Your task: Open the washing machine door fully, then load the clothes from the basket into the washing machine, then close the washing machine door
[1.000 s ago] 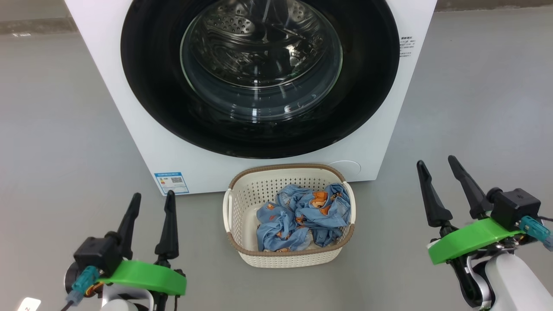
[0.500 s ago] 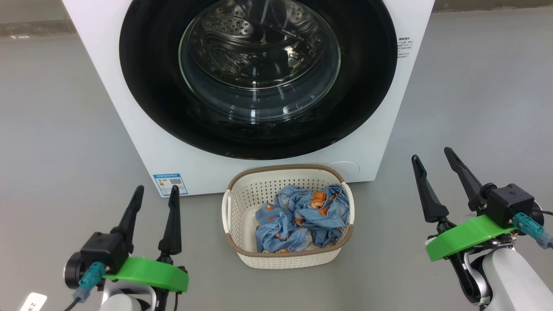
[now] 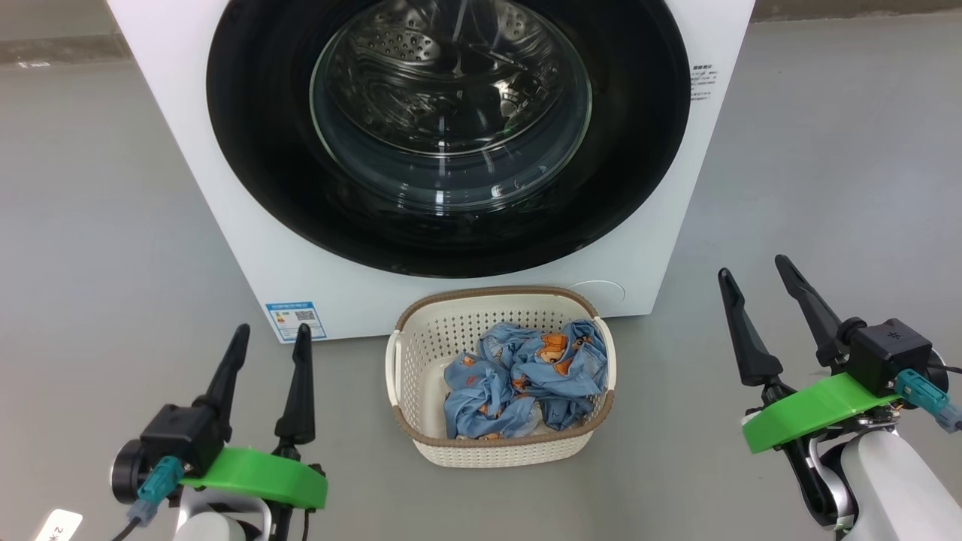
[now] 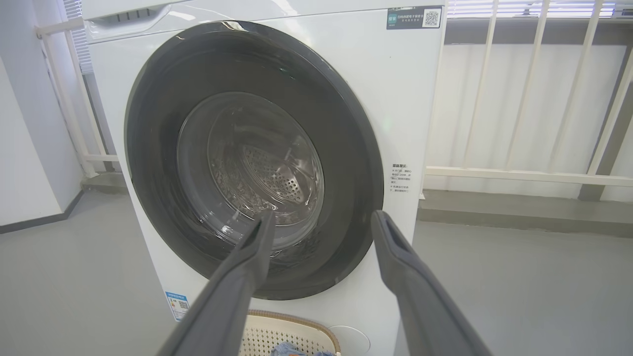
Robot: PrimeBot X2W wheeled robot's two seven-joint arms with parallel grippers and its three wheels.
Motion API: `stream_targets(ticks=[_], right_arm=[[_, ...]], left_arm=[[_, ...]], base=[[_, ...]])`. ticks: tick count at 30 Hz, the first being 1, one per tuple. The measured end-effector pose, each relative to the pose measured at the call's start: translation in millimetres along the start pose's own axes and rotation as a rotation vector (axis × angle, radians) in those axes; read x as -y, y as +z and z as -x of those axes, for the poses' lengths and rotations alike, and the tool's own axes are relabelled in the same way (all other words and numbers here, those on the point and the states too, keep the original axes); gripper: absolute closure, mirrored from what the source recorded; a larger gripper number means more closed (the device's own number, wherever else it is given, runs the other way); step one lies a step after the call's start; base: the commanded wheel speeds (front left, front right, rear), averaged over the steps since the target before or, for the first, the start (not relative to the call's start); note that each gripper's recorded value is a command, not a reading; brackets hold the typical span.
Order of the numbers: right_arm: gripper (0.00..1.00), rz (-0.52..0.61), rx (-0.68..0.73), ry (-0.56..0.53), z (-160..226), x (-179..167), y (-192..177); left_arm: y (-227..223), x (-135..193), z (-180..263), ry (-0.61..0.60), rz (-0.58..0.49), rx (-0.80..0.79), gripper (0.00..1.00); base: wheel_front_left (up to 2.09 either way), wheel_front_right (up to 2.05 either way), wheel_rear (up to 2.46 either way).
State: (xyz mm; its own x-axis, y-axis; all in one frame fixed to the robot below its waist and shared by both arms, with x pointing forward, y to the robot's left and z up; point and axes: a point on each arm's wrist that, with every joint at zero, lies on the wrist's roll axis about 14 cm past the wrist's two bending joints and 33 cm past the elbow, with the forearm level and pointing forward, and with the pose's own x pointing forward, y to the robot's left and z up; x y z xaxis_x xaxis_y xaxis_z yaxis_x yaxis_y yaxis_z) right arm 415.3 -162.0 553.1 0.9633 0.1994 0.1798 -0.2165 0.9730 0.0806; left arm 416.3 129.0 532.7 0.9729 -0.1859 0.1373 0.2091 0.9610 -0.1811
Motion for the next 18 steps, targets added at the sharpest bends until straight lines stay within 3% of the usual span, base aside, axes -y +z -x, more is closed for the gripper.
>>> stream_targets(ticks=[18], right_arm=[[0.00,-0.004,-0.004,-0.005,-1.0,1.2,-2.1]], left_arm=[[-3.1,-1.8,-0.1,0.005,0.001,-0.008,0.00]], base=[[0.00,0.00,0.00]])
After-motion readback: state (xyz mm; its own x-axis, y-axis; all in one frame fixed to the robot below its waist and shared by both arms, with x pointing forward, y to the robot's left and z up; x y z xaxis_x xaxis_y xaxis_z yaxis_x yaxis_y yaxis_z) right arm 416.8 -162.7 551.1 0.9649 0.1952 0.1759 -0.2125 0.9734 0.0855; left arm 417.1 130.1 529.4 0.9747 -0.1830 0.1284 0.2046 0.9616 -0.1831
